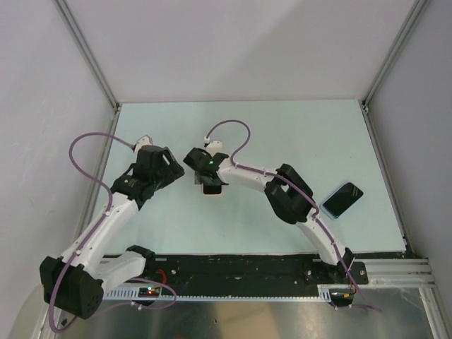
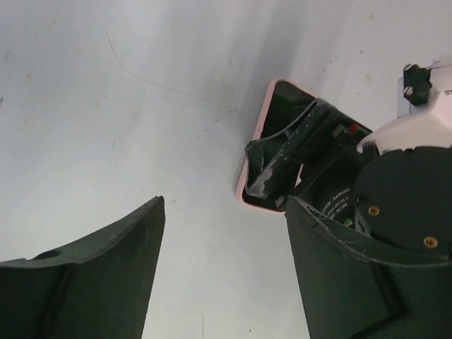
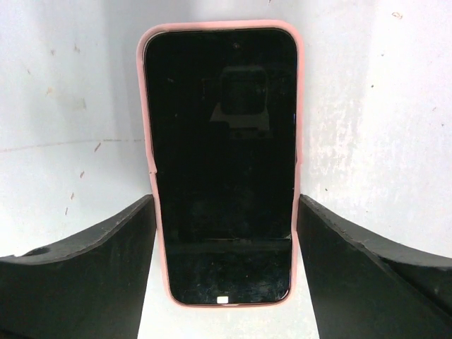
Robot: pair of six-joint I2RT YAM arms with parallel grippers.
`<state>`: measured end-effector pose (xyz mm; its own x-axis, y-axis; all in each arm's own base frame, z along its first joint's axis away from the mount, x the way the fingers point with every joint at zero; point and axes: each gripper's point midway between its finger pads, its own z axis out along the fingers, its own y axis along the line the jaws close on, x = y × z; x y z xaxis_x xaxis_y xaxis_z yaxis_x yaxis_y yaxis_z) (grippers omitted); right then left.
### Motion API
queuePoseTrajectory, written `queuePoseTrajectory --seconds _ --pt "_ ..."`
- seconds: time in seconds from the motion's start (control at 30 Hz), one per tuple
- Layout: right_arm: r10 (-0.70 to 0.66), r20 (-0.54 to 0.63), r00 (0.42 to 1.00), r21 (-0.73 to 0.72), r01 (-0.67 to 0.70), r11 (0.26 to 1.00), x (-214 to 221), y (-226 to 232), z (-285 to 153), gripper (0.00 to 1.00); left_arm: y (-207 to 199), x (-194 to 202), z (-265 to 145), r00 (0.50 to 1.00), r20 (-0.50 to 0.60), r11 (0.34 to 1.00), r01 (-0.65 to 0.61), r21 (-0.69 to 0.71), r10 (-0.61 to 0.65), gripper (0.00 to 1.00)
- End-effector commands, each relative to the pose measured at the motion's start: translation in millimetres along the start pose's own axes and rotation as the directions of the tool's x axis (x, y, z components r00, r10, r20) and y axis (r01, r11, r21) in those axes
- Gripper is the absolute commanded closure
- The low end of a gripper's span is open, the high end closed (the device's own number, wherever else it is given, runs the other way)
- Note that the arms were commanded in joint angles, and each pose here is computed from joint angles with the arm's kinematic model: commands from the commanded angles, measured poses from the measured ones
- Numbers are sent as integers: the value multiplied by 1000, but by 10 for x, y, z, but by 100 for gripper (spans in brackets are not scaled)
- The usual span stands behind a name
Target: Put the phone into the phone case
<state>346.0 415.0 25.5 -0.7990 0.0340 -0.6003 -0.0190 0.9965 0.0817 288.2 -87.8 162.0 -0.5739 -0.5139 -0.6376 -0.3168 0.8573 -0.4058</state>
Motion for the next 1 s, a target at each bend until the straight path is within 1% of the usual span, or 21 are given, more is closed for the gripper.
queuePoseTrajectory --seconds 0.0,0.03,0.13,0.17,0.3,0.4,0.47,0.57,0.7,0.77,0.8,0.87,0.97 --pt "137 29 990 63 -139 988 -121 -64 165 20 86 -53 -56 1000 22 1000 -17 -23 17 26" --pt "146 26 989 61 -147 987 -121 -68 173 18 80 -49 -57 1000 20 1000 -16 -19 17 26" --pt "158 15 987 38 -159 987 -119 -72 139 5 73 -39 -67 1000 18 1000 -18 -11 18 25" --pt "160 14 987 20 -160 987 -120 -75 134 3 71 -38 -72 1000 18 1000 -18 -8 18 25" --pt "163 -6 987 -89 -163 983 -250 -33 -44 1 59 -23 -89 1000 13 1000 -20 6 20 25" --pt "160 22 987 -104 -157 982 -411 -134 -262 1 53 -6 -118 1000 12 1000 -22 22 22 25" --pt "175 54 983 -98 -170 981 -523 -294 -452 1 54 17 -134 1000 12 999 -23 34 22 24" --pt "225 108 968 -42 -222 974 -660 -803 -744 1 11 134 -139 999 -20 997 -27 79 29 24" --pt "319 171 932 144 -343 928 -650 -1936 -1042 1 -233 402 -190 992 -68 979 -94 179 108 23" --pt "364 200 910 241 -405 882 -569 -2521 -1182 1 -371 563 -234 983 -89 964 -137 227 161 23" --pt "382 203 902 299 -429 853 -456 -2825 -1214 1 -443 631 -261 978 -98 955 -154 254 184 22" --pt "432 227 873 358 -487 796 -299 -3294 -1345 1 -560 755 -294 968 -115 938 -181 295 223 22" --pt "493 261 830 394 -558 730 -77 -3794 -1526 1 -703 890 -339 952 -132 912 -218 347 277 22"
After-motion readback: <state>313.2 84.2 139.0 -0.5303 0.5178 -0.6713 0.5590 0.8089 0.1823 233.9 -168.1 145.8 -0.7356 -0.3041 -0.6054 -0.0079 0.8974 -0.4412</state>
